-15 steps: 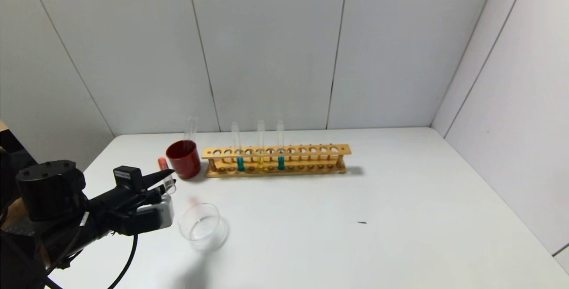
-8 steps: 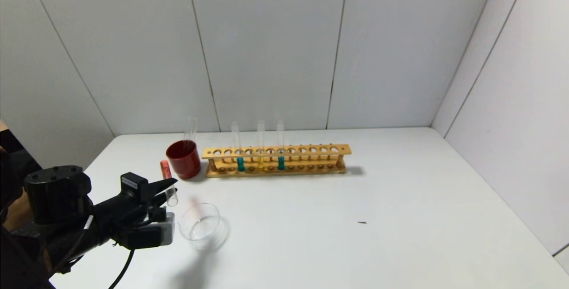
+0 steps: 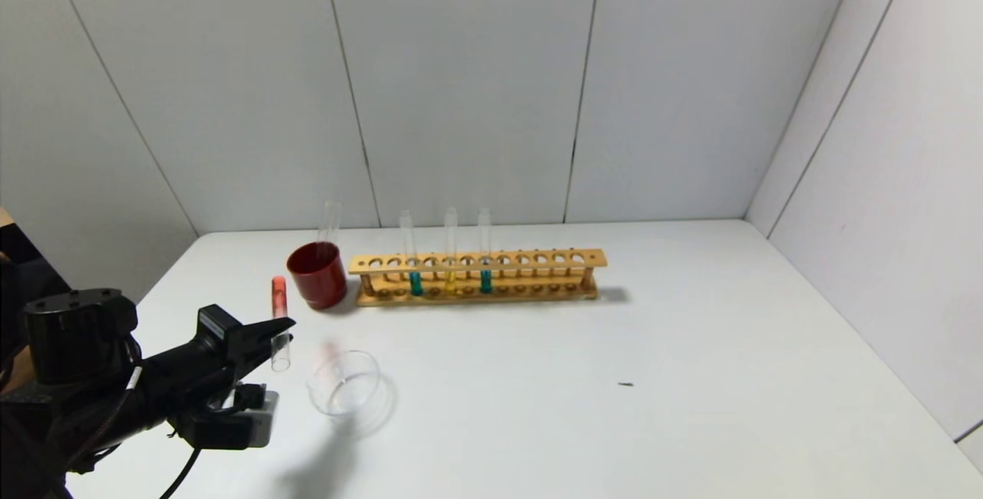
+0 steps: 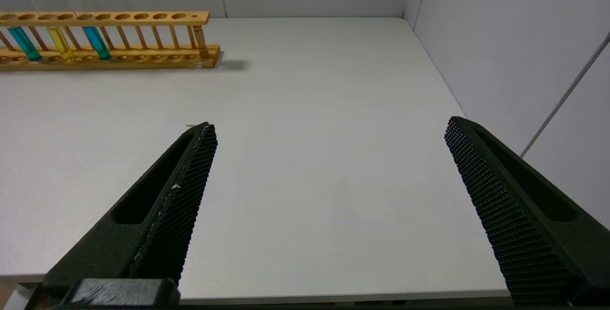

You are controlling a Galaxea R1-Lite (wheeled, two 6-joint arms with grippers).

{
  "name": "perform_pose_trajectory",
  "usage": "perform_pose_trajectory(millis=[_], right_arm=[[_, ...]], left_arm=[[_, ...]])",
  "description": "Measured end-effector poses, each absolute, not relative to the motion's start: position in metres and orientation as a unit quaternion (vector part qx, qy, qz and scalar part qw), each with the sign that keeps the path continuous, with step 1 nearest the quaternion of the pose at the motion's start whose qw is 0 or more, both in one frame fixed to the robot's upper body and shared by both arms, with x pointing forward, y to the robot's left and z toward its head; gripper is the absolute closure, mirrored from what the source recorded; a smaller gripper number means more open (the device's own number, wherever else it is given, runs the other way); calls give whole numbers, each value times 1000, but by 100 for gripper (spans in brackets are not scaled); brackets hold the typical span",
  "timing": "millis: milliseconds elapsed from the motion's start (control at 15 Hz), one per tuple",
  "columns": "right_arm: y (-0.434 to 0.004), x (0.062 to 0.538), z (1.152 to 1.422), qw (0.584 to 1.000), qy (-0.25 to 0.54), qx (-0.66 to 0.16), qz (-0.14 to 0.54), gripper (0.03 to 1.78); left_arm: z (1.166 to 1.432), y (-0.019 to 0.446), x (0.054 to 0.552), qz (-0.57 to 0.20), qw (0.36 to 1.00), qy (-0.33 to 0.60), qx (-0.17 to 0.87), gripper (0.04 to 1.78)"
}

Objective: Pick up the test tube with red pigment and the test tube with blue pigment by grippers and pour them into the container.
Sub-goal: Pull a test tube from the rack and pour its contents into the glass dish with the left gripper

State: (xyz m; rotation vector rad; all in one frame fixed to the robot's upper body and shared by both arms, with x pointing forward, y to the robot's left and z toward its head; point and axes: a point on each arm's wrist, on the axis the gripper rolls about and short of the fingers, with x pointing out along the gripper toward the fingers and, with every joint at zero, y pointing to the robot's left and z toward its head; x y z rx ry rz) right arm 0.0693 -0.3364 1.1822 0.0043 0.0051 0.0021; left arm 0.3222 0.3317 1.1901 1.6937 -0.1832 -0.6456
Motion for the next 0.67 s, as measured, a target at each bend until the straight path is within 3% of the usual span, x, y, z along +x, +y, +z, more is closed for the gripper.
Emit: perform_pose_trajectory(millis=[667], right_arm=[[-336,69,1182,1000,3,2,1,6]], left_arm=[[1193,313,352,-276,578,-105,761,149]])
